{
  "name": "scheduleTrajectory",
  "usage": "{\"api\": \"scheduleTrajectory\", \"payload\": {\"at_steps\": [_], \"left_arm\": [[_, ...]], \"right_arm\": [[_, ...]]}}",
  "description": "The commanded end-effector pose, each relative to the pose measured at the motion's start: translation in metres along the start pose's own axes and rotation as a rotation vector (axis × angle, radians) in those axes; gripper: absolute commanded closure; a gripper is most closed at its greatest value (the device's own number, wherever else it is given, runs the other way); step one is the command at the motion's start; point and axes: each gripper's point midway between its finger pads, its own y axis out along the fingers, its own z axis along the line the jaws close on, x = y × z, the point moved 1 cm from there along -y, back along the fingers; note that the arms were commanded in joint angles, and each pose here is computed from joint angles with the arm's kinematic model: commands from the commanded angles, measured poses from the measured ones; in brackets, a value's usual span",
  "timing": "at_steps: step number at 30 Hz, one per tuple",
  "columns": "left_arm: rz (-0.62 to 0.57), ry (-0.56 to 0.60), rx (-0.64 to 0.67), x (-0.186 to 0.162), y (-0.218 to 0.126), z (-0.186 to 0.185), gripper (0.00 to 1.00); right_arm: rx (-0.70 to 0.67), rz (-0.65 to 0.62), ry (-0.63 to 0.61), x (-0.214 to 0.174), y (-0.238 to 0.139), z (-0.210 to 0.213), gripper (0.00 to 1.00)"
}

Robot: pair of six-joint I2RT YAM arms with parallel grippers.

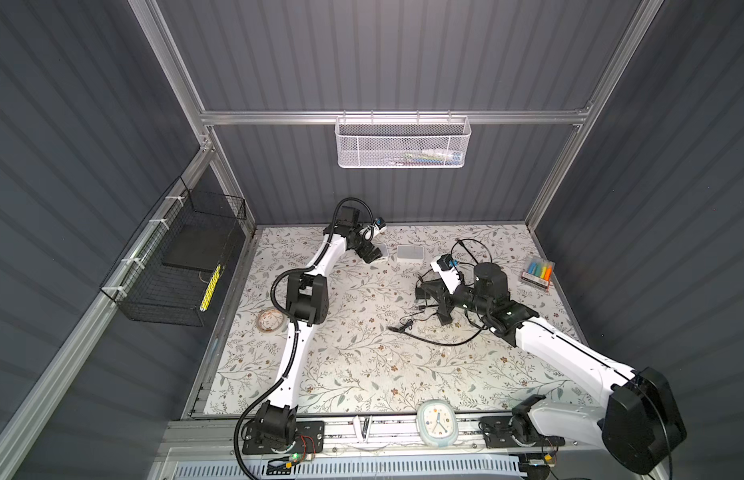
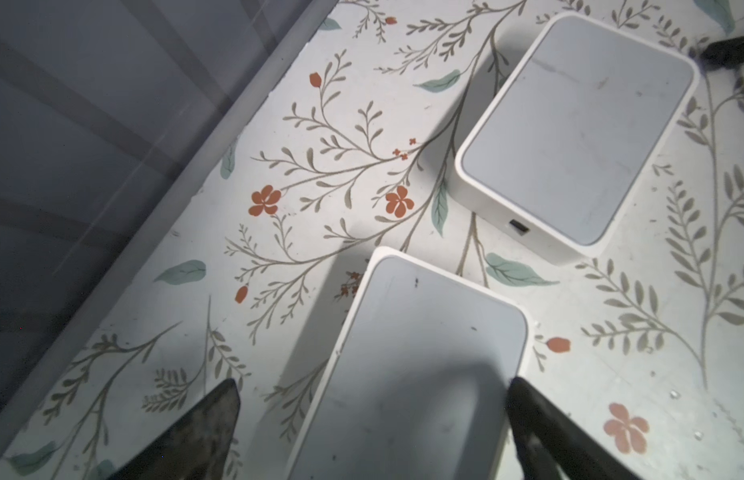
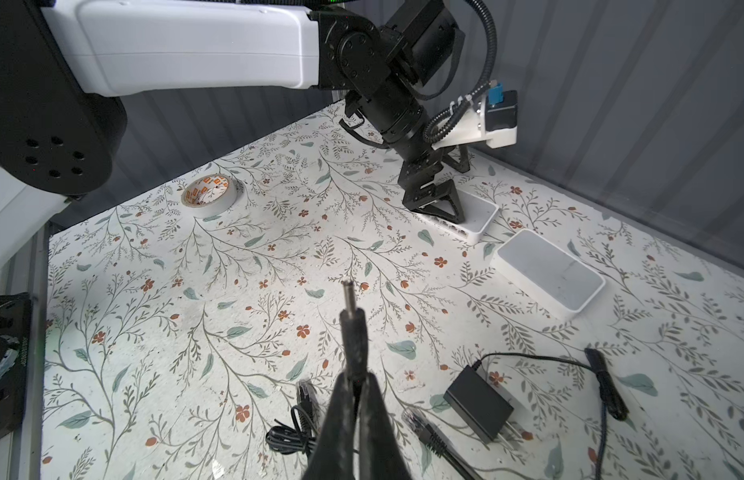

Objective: Insert the plug into the switch port

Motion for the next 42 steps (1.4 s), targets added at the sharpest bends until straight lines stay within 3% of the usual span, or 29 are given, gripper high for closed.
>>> {"api": "scheduleTrajectory", "payload": {"at_steps": [1, 16, 18, 21, 28, 31, 34, 40, 42], "left_arm": [[0.037, -0.034, -0.074, -0.016, 0.011, -0.015, 0.00], [0.128, -0.048, -0.171, -0.044, 0.010, -0.040, 0.00], [0.134, -0.045, -0.191, -0.047, 0.005, -0.047, 0.05], [0.149, -0.035, -0.233, -0.049, -0.003, -0.062, 0.23], [0.143, -0.032, -0.217, -0.053, -0.023, -0.080, 0.38], [0.161, -0.038, -0.237, -0.055, -0.039, -0.094, 0.40], [0.191, -0.068, -0.259, -0.062, -0.064, -0.115, 0.37], [0.375, -0.100, -0.277, -0.124, -0.126, -0.178, 0.36], [0.324, -0.068, -0.180, -0.126, -0.145, -0.186, 0.34]], "right_arm": [[0.015, -0.003, 0.009, 0.001, 0.003, 0.000, 1.00], [0.028, 0.005, 0.031, 0.001, 0.008, -0.001, 1.00], [0.028, 0.001, 0.037, 0.003, 0.007, -0.001, 1.00], [0.029, -0.004, 0.044, 0.005, 0.006, 0.000, 1.00], [0.023, -0.010, 0.051, 0.006, -0.005, 0.007, 1.00], [0.022, -0.013, 0.046, 0.008, -0.010, 0.010, 1.00], [0.025, -0.007, 0.036, 0.007, -0.012, 0.016, 1.00], [0.030, 0.028, 0.020, -0.001, -0.013, 0.026, 1.00], [0.020, 0.053, 0.024, -0.006, -0.012, 0.026, 1.00]]}}
